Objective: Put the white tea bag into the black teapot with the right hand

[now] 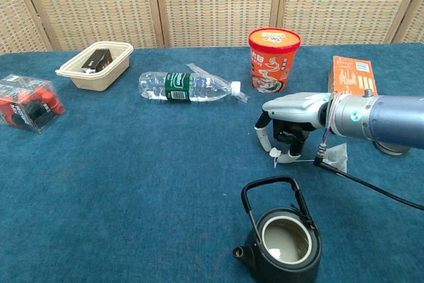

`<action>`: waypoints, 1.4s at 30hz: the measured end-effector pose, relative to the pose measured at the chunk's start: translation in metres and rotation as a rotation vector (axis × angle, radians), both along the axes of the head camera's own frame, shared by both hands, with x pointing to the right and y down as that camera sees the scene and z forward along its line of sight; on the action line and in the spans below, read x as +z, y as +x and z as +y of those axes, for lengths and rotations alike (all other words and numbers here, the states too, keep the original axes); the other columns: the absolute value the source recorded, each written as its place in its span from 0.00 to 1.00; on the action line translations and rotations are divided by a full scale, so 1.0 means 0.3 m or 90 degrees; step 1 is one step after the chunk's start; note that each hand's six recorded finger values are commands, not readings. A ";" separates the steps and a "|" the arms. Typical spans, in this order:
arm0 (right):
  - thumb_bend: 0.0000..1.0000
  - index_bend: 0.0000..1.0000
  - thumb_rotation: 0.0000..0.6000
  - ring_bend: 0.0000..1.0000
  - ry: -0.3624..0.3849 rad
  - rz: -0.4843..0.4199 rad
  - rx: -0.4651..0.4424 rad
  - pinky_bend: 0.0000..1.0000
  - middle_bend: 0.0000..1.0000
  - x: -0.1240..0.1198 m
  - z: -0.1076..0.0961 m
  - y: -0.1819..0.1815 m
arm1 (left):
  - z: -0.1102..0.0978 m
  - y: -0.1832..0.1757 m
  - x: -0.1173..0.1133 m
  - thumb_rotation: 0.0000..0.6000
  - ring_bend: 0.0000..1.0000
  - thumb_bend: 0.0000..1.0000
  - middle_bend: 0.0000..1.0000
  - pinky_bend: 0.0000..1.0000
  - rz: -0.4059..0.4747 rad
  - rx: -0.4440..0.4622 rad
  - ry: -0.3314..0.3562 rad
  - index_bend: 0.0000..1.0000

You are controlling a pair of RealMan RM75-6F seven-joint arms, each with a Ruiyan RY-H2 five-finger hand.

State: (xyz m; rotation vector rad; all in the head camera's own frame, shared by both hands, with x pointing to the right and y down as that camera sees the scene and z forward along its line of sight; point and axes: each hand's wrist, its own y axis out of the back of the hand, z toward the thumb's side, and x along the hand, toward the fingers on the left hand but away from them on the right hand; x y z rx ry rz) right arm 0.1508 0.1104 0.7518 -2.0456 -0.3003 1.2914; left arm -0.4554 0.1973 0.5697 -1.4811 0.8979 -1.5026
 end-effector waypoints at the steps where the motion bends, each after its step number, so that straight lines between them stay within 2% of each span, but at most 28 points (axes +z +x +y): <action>1: 0.41 0.57 1.00 0.97 0.000 0.000 0.000 1.00 0.95 0.000 0.000 0.000 | 0.000 0.000 0.000 1.00 0.00 0.37 0.00 0.00 0.000 0.000 0.000 0.03; 16: 0.43 0.59 1.00 0.97 0.002 0.003 0.005 1.00 0.95 0.011 -0.011 -0.002 | 0.003 -0.007 0.004 1.00 0.00 0.37 0.00 0.00 0.000 -0.003 -0.002 0.03; 35: 0.54 0.61 1.00 0.98 0.003 0.005 0.008 1.00 0.96 0.020 -0.013 0.002 | 0.004 -0.006 0.006 1.00 0.00 0.37 0.00 0.00 -0.002 -0.002 -0.005 0.03; 42: 0.55 0.61 1.00 0.98 0.003 0.006 0.008 1.00 0.96 0.027 -0.013 0.000 | 0.004 -0.009 0.005 1.00 0.00 0.37 0.00 0.00 -0.002 -0.004 -0.006 0.03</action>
